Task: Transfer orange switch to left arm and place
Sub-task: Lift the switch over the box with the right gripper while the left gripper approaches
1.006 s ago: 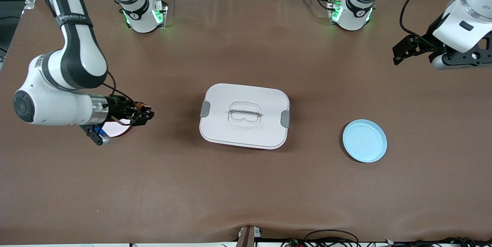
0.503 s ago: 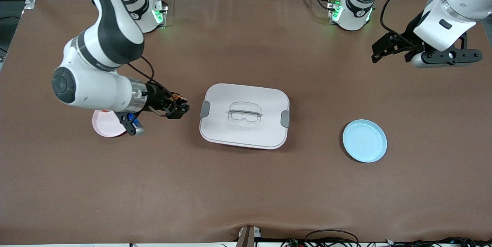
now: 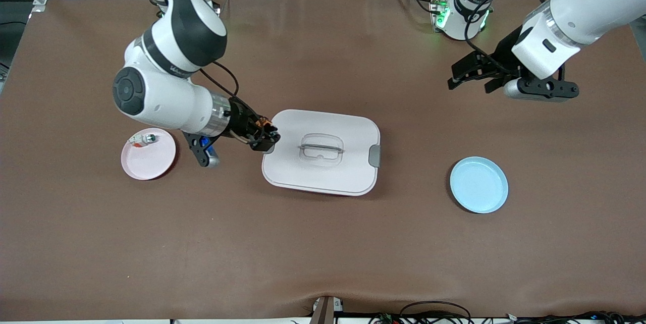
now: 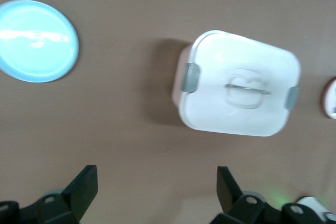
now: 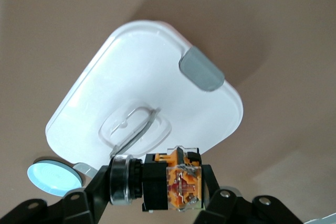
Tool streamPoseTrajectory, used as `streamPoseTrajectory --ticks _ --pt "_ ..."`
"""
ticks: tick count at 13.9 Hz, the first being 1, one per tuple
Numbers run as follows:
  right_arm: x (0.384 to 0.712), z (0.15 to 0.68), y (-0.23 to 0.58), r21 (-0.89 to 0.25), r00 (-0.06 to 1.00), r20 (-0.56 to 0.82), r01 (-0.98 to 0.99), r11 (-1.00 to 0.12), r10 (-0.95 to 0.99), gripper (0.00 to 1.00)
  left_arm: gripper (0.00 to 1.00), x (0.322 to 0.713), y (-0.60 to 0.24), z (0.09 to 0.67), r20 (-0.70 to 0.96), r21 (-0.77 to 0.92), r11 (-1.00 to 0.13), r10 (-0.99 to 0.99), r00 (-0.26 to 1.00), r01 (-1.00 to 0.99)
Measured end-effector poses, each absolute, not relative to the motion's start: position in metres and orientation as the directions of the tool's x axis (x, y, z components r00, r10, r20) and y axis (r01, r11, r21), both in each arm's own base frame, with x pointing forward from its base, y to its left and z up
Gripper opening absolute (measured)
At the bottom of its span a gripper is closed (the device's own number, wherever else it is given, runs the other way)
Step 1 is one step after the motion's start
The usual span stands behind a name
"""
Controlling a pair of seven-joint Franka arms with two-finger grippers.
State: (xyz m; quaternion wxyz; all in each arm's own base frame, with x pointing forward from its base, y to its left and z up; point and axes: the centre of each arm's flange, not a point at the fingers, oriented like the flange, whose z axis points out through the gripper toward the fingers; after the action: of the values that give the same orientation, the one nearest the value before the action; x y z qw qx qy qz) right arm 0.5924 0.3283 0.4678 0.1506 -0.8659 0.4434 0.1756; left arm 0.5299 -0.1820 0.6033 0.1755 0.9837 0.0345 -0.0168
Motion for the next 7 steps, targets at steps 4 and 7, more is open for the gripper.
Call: streamPoseTrajectory --ticks 4,7 --pt "0.594 0.474 0.351 -0.104 0.509 -0.441 -0.847 -0.521 -0.740 0.72 1.00 0.533 -0.202 0.583 -0.061 0.486 -0.866 0.106 0.993 0.122" --pt "0.596 0.486 0.376 -0.115 0.471 -0.448 -0.873 -0.473 -0.760 0.72 1.00 0.528 -0.230 0.560 -0.085 0.573 -0.804 0.133 0.987 0.158"
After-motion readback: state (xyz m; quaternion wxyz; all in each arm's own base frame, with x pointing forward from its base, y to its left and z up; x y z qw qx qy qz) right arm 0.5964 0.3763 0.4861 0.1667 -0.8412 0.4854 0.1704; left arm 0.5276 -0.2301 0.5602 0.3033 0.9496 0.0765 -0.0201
